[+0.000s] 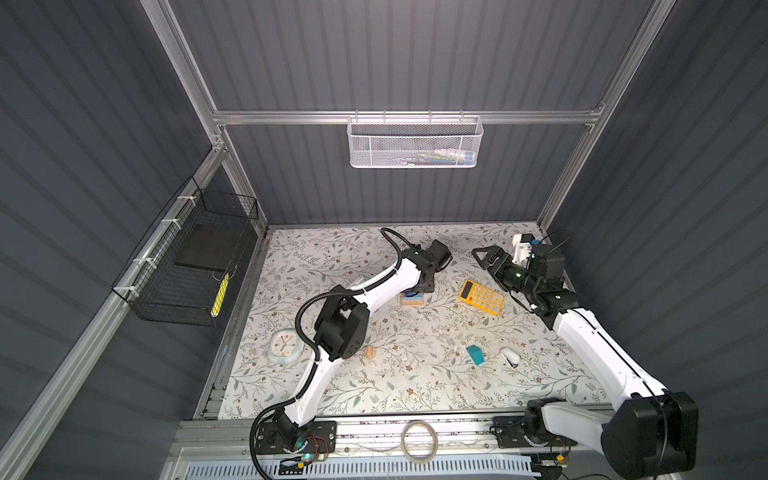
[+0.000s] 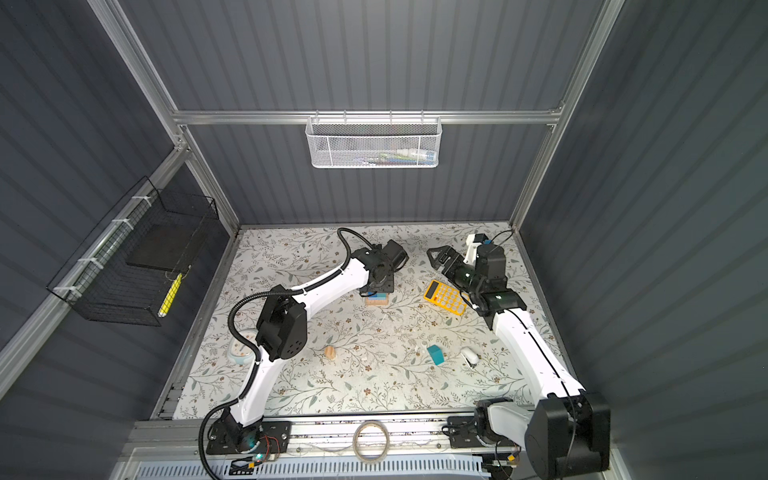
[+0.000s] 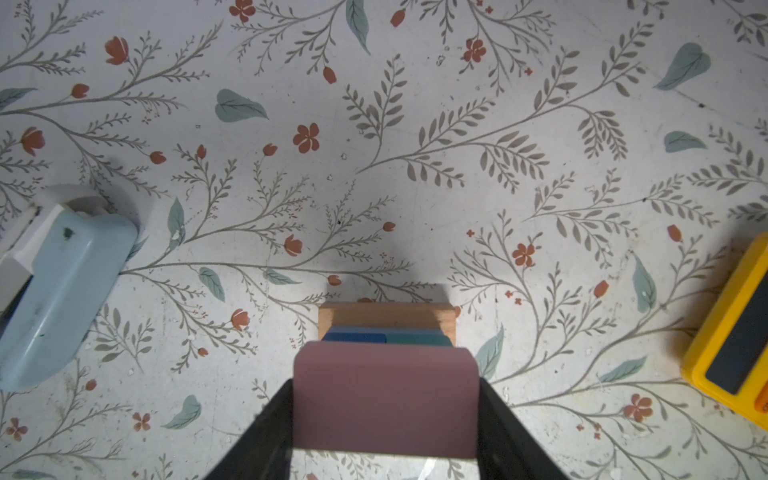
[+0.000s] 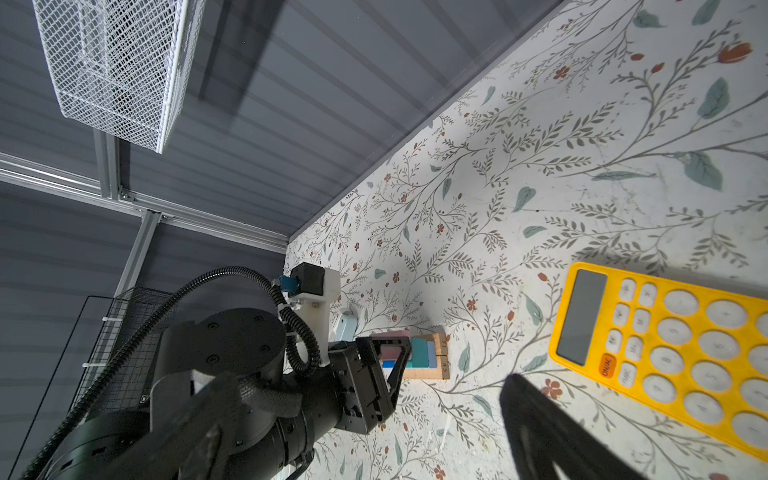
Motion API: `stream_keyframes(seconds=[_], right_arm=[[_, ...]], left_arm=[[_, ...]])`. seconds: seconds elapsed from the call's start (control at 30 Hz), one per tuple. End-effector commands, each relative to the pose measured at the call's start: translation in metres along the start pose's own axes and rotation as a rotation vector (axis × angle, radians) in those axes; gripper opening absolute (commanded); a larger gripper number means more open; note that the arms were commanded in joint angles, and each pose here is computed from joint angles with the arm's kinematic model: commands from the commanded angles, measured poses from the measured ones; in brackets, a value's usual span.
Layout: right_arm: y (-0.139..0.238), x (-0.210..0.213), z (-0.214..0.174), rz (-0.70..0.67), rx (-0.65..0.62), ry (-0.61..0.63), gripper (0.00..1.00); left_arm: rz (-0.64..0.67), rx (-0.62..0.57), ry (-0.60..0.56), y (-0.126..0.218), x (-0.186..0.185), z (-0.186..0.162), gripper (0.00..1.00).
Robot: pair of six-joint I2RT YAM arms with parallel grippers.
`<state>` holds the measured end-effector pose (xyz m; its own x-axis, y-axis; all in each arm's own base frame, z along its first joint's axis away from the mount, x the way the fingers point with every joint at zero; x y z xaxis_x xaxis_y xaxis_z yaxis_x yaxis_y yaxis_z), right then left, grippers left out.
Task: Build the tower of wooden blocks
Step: 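Lower the pink block with the left gripper onto the blue and teal cubes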
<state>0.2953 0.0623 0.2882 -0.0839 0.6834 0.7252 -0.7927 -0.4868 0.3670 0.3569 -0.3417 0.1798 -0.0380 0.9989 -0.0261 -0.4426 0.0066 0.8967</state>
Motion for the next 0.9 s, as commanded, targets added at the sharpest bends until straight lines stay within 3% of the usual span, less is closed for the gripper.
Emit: stream_keyframes(seconds=[0.0,0.87], right_arm=[[-0.0014,-0.0021,-0.0004,0.009,0.002,-0.009,0.99],[-0.0023,-0.0019,-0.0003,0.018,0.006,-0.014,0.99]], left_arm=[[-0.014,-0.010,0.023,0.0128,0.0058,0.0037,0.63],[-0.036,-0.024,0.023,0.0214,0.0068,0.0044,0.63]])
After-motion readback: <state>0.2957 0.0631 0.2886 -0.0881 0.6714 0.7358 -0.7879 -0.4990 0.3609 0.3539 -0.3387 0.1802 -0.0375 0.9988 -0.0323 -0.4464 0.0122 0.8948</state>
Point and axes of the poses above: each gripper's point midway between its finger pads, its own y axis back along the fingers, its own x axis along the line the jaws close on, z = x × y, the point moved 10 cm from there along y, back along the fingers, and after that the axes turned 5 degrees about y, right-handed, at the moved point
